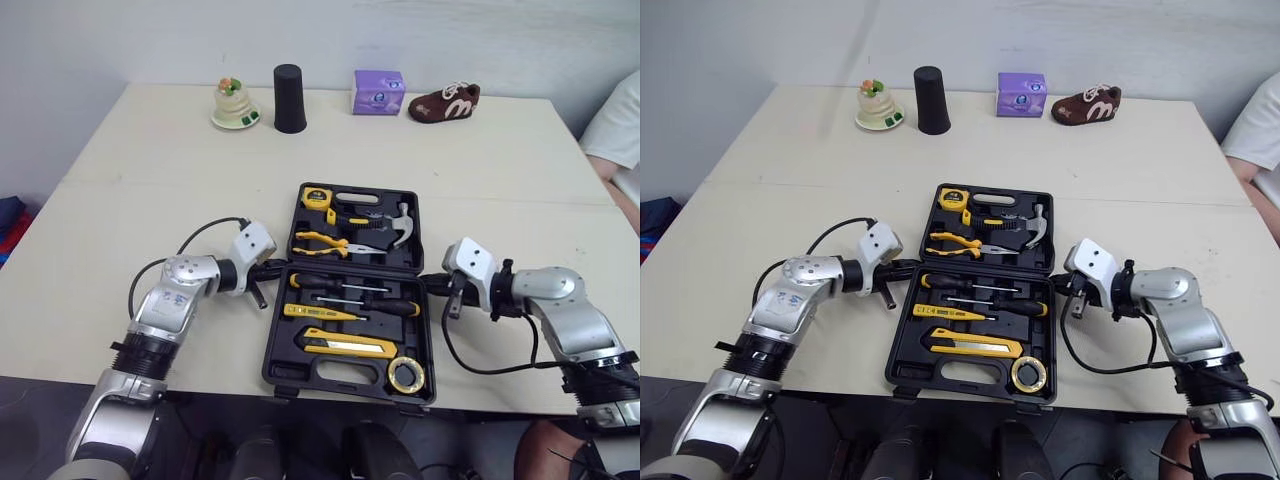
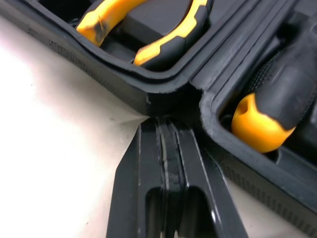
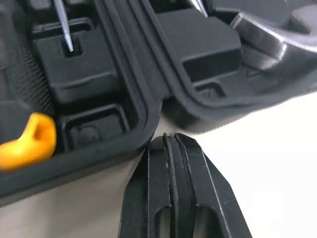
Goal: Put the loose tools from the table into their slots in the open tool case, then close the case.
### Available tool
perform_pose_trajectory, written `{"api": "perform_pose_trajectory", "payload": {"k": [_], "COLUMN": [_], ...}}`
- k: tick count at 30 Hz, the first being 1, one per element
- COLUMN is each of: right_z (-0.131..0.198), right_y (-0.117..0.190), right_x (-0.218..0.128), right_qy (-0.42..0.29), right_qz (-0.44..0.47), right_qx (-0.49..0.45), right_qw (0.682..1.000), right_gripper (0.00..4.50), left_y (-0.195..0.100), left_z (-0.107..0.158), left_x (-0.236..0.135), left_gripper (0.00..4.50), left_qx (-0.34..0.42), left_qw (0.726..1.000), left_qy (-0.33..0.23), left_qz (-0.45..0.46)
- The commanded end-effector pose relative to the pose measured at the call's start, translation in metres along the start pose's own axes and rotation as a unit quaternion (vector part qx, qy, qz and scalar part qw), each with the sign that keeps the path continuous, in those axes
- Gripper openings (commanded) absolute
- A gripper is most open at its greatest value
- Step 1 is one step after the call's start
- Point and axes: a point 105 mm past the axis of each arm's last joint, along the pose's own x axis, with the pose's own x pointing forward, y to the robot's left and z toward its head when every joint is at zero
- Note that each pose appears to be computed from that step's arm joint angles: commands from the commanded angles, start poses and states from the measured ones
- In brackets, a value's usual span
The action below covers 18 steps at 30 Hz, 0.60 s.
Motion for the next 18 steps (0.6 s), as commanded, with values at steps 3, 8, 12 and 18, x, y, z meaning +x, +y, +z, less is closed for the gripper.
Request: {"api": "perform_pose_trajectory", "payload": {"k": [3, 8, 12, 18], "right_z": [0.022, 0.055, 0.068, 0.078], "right_y": [-0.025, -0.032, -0.036, -0.044], "right_x": [-0.04, -0.058, -0.058, -0.038], "right_qy": [-0.042, -0.05, -0.016, 0.026], "right_qz": [-0.058, -0.049, -0.054, -0.08], "right_qx": [0.102, 0.302, 0.374, 0.41], "right_qw": [0.992, 0.951, 0.926, 0.908], "right_gripper": [2.83, 4.5, 4.5, 4.5], "left_y": [0.033, 0.036, 0.029, 0.022], "left_z": [0.019, 0.049, 0.08, 0.081], "left_x": [-0.042, -0.05, -0.041, -0.017], "left_gripper": [2.66, 4.48, 4.48, 4.48], "left_qx": [-0.077, -0.203, -0.24, -0.232], "left_qw": [0.994, 0.978, 0.97, 0.97], "left_qy": [-0.042, -0.047, -0.033, 0.077], "left_qz": [0.067, 0.028, -0.006, -0.007]}}
